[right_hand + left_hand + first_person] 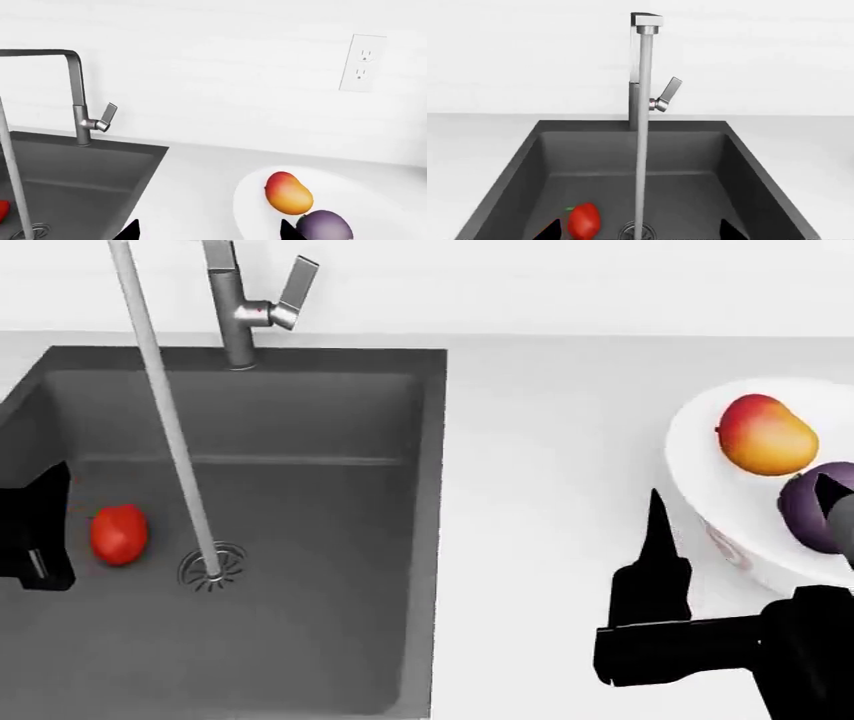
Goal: Pick the eggplants and mangos from the sink and place them in one bowl. Place the bell pepper in the other bowl. Then turn off the sink faucet.
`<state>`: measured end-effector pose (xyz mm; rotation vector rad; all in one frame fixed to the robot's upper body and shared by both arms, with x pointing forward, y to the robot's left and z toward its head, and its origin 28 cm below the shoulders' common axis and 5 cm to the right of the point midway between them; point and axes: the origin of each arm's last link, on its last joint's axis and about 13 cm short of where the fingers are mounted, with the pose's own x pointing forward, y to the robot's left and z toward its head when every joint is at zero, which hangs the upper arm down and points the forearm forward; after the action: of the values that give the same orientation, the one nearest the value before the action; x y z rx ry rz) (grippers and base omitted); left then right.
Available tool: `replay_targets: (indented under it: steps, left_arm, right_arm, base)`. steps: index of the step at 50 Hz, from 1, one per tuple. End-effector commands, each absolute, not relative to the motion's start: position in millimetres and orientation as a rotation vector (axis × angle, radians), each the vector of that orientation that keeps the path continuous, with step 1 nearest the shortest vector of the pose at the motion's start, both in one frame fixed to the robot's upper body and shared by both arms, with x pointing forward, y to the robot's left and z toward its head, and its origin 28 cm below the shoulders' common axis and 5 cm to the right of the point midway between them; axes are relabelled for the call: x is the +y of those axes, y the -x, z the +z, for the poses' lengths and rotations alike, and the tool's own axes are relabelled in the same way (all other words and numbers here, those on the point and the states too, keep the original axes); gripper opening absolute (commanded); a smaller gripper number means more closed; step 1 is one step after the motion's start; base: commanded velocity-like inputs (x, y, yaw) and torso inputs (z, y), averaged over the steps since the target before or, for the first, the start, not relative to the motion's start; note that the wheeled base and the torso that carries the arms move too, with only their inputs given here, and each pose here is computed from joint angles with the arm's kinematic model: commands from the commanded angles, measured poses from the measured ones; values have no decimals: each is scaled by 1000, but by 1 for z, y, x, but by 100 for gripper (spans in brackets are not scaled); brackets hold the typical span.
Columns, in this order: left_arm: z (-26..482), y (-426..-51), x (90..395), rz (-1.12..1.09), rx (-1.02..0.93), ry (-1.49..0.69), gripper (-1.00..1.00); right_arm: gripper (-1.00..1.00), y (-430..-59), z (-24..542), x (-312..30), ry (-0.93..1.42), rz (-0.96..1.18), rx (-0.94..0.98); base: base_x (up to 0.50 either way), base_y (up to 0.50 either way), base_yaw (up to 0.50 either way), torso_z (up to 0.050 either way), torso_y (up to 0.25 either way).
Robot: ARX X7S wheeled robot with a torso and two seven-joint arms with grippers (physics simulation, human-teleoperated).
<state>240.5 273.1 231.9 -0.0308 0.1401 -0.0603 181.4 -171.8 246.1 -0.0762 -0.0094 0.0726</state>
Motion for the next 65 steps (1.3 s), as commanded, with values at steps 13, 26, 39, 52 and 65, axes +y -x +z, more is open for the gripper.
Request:
replay_targets:
  steps: [13,26,39,52,65]
  left_arm:
    - [232,-242,274,-73,146,47,100]
    - [232,-242,274,-73,142,38,100]
    - [232,-241,273,-71,143,29,100]
    - [232,-244,266,-71,169,15,100]
    - [225,-271,233,-241,380,-77,100]
  right_arm:
    - [100,-188,240,-167,41,110,-19]
    - [100,-185,239,-172,34,76,-41]
    - [100,-184,237,-173,36,70,-23]
    - [100,-185,234,-173,27,78,-3]
    - [100,-187,230,-171,10,86,35]
  base:
    - [85,500,0,0,0]
    - [408,224,0,0,0]
    - [427,3,0,0,0]
    - [92,0,0,0,1]
    - [0,0,0,0,0]
